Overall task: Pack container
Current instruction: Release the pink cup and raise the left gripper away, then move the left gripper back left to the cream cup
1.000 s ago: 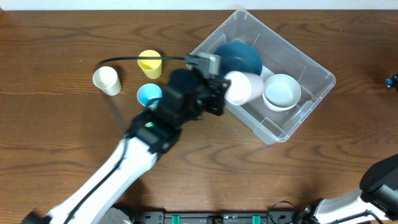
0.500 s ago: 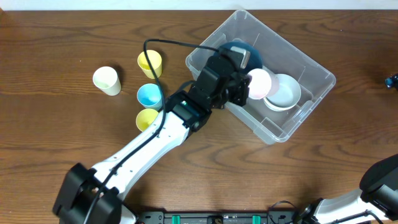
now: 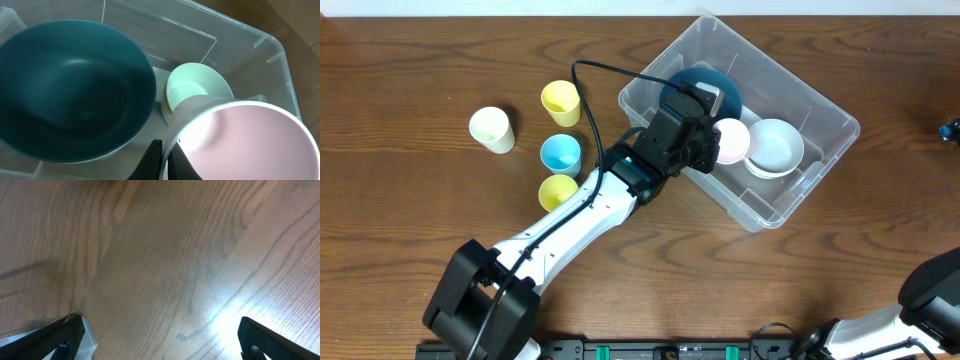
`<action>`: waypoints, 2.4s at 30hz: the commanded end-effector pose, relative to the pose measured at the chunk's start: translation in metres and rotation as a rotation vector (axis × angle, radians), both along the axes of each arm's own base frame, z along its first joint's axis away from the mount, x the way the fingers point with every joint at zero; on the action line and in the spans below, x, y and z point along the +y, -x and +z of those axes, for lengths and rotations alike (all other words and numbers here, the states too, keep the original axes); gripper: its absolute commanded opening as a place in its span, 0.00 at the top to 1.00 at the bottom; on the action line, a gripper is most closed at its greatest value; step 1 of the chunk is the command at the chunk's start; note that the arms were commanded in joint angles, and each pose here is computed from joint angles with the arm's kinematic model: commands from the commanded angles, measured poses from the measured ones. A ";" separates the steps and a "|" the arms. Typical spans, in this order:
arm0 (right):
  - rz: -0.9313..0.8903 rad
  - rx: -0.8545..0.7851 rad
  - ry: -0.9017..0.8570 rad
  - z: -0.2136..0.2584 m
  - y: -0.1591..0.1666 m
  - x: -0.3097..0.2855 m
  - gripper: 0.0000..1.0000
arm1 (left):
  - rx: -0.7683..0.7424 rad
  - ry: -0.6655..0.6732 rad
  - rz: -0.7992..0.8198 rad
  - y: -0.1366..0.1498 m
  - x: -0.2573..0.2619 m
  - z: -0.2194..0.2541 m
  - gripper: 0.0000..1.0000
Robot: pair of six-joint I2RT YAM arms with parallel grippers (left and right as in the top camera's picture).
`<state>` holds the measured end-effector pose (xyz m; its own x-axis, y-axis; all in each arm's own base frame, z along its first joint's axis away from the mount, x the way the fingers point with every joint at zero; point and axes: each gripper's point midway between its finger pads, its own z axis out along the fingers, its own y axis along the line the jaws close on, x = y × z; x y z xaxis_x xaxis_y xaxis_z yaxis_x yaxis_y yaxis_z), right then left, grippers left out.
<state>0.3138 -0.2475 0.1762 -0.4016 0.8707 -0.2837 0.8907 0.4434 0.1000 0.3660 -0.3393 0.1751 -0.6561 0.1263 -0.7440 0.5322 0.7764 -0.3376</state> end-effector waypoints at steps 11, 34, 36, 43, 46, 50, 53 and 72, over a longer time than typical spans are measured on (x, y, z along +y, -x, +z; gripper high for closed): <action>-0.017 0.006 -0.003 -0.002 0.002 -0.002 0.01 | -0.010 -0.033 -0.012 -0.003 -0.002 -0.005 0.94; -0.017 0.006 -0.003 -0.002 0.002 -0.002 0.01 | 0.029 -0.066 -0.014 -0.001 0.000 -0.021 0.89; -0.017 0.006 -0.003 -0.002 0.002 -0.002 0.01 | 0.030 -0.067 -0.014 0.000 0.000 -0.022 0.83; -0.017 0.006 -0.003 -0.002 0.002 -0.002 0.01 | 0.030 -0.067 -0.014 -0.001 0.000 -0.022 0.73; -0.017 0.006 -0.003 -0.002 0.002 -0.002 0.01 | 0.020 -0.059 -0.013 -0.002 -0.001 -0.019 0.64; -0.017 0.006 -0.003 -0.002 0.002 -0.002 0.01 | -0.020 -0.025 0.012 -0.014 0.004 -0.001 0.51; -0.017 0.006 -0.003 -0.002 0.002 -0.002 0.01 | -0.067 0.011 0.062 -0.031 0.023 0.029 0.36; -0.017 0.006 -0.003 -0.002 0.002 -0.002 0.01 | -0.068 0.011 0.695 -0.060 0.312 0.111 0.02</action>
